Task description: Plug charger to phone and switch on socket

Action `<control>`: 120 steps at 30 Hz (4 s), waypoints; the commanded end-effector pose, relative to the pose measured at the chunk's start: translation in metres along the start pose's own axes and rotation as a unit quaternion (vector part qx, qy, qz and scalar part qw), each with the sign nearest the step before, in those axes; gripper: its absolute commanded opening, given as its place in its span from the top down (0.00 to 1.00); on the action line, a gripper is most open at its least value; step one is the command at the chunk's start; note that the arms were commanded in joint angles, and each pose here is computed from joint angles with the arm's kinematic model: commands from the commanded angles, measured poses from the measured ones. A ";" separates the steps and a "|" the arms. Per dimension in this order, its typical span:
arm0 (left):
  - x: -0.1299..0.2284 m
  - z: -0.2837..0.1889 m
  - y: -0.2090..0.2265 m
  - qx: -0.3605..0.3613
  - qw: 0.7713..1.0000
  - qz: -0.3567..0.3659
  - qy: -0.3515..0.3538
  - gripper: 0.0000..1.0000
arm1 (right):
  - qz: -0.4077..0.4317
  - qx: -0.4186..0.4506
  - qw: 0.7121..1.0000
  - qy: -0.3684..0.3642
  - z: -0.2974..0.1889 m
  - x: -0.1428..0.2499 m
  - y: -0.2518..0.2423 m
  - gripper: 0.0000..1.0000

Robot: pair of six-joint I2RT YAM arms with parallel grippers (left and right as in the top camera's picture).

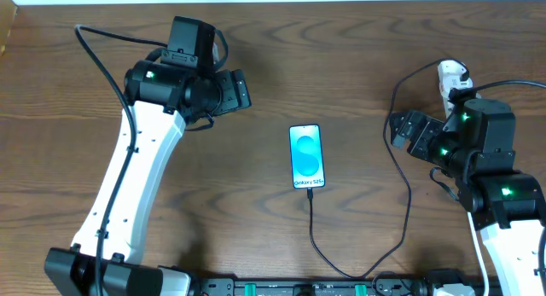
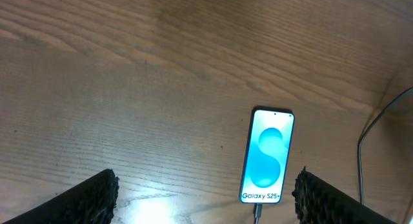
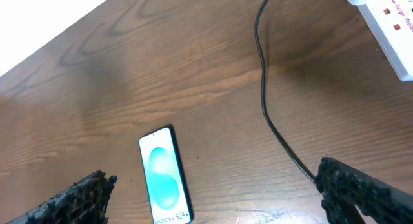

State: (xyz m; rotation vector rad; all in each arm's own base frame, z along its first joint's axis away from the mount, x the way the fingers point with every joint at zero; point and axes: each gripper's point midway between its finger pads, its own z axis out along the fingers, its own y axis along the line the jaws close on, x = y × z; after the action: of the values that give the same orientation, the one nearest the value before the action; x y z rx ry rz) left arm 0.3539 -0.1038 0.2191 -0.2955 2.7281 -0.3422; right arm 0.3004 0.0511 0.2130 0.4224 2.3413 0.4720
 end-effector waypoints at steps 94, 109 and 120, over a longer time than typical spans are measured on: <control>-0.002 -0.005 0.000 -0.003 1.000 0.009 -0.007 0.13 | -0.029 -0.125 0.973 0.192 0.191 -0.062 -0.183 0.01; -0.002 -0.005 0.000 -0.003 1.000 0.009 -0.007 0.13 | -0.057 -0.088 0.978 0.178 0.198 -0.070 -0.196 0.01; -0.002 -0.005 0.000 -0.003 1.000 0.009 -0.007 0.13 | -0.022 -0.085 0.977 0.194 0.196 -0.064 -0.194 0.01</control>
State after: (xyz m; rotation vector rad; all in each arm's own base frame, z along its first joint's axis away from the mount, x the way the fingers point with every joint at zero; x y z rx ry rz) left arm 0.3528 -0.1030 0.2185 -0.2974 2.7330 -0.3360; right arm 0.4593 -0.1199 0.0462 0.1464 2.5899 0.7039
